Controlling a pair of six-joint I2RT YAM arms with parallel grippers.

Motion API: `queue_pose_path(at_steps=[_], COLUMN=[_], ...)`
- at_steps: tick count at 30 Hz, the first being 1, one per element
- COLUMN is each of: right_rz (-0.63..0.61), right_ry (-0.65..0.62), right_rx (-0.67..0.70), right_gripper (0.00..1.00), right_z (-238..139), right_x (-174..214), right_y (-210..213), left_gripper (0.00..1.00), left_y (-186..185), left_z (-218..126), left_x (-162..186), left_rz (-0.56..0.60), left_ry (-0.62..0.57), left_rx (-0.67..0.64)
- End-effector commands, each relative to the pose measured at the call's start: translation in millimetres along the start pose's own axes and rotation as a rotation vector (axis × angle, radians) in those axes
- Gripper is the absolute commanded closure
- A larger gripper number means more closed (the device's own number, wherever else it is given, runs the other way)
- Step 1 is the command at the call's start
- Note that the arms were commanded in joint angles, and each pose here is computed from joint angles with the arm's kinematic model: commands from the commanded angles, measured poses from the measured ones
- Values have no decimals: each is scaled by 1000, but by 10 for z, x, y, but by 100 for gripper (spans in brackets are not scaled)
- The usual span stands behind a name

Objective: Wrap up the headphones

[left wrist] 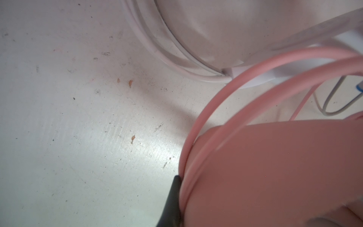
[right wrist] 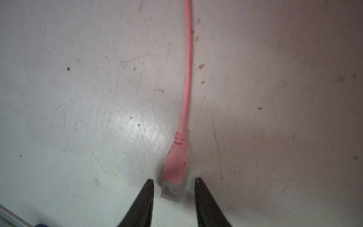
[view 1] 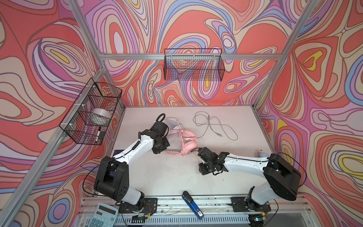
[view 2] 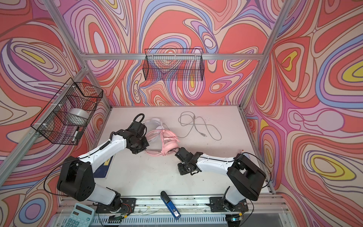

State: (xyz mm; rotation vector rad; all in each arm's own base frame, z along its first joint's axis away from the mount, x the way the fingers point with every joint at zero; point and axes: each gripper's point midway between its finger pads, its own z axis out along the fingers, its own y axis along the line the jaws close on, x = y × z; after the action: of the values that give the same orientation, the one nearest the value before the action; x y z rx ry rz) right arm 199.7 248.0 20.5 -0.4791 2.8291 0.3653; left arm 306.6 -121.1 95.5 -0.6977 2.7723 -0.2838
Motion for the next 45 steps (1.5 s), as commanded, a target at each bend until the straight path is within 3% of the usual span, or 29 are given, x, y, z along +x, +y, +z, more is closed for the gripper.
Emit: queue_pose_path(at_steps=[1, 15, 24, 35, 45], right_rz=[12, -74, -225, -433, -626], right_ry=[12, 30, -47, -99, -176], right_rx=[32, 55, -90, -216, -239], right_gripper=[65, 85, 100, 100, 100], right_z=[72, -9, -328, -693, -1033], right_x=[-22, 33, -96, -128, -223], right_y=[-42, -97, 195, 598, 847], left_gripper=[100, 100, 100, 100, 100], left_y=[-116, -101, -113, -143, -101], left_z=[-56, -45, -46, -33, 8], left_x=[-53, -53, -70, -91, -82], left_rz=[-19, -27, -33, -33, -21], left_ry=[-29, -30, -35, -34, -26], left_rx=[51, 45, 45, 44, 17])
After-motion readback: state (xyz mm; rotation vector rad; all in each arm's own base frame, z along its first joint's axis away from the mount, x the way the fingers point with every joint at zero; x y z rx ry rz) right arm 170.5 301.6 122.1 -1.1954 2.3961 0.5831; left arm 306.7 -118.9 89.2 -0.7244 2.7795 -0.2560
